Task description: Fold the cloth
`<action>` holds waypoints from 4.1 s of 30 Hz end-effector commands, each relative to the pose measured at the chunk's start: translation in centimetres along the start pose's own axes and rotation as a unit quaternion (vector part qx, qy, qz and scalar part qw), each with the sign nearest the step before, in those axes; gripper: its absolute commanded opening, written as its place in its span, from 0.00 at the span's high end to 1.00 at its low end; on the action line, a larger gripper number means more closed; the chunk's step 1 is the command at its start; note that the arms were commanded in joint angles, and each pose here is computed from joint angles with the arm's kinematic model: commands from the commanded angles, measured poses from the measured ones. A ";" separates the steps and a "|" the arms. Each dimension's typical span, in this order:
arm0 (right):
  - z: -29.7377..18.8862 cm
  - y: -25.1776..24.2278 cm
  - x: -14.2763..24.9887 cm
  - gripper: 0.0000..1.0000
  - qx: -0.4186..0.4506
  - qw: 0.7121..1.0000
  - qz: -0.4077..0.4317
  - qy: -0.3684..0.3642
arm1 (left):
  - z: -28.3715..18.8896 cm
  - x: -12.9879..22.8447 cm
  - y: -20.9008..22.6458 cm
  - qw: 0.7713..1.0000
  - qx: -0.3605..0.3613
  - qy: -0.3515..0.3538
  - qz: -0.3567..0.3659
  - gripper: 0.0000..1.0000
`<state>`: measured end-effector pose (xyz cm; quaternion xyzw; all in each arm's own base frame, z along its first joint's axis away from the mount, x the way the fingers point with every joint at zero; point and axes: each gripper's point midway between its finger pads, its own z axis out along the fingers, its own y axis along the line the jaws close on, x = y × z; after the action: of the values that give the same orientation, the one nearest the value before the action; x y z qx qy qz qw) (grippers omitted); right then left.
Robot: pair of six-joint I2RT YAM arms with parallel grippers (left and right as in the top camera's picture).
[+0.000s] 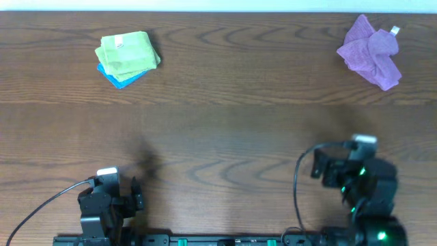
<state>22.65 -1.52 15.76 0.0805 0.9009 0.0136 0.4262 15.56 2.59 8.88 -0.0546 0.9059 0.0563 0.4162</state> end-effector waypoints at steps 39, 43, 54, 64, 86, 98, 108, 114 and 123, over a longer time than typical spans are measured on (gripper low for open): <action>22.8 -10.3 -19.3 0.05 0.148 0.980 0.084 0.099 | 0.3 1.7 0.4 1.000 -0.011 0.029 0.004 0.05; 24.8 -11.5 -20.1 0.09 0.154 0.981 0.096 0.066 | 0.3 1.7 0.4 1.000 -0.011 0.029 0.004 0.05; 27.6 -16.2 -19.3 0.14 0.177 0.964 0.198 0.029 | 0.3 1.7 0.4 1.000 -0.011 0.029 0.004 0.05; 30.9 -16.0 -17.3 0.17 0.144 0.959 0.241 0.036 | 0.3 1.7 0.4 1.000 -0.011 0.029 0.004 0.05; 28.9 -13.1 -21.7 0.99 0.089 0.979 0.183 -0.004 | 0.3 1.7 0.4 1.000 -0.011 0.029 0.004 0.05; 18.9 -5.4 -22.2 0.99 0.052 0.995 0.035 0.076 | 0.3 1.7 0.4 1.000 -0.011 0.029 0.004 0.04; 11.0 4.6 -19.3 0.99 -0.024 0.984 -0.100 0.143 | 0.3 1.7 0.4 1.000 -0.011 0.029 0.004 0.05; 6.9 12.0 -18.0 0.99 -0.102 0.972 -0.157 0.139 | 0.3 1.7 0.4 1.000 -0.011 0.029 0.004 0.05; -0.6 24.6 -13.0 0.99 -0.273 0.919 -0.237 0.155 | 0.3 1.7 0.4 1.000 -0.011 0.029 0.004 0.05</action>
<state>36.21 16.92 26.97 -0.2173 0.9272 0.1182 0.2814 15.55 2.64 8.89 -0.0565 0.9056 0.0569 0.4165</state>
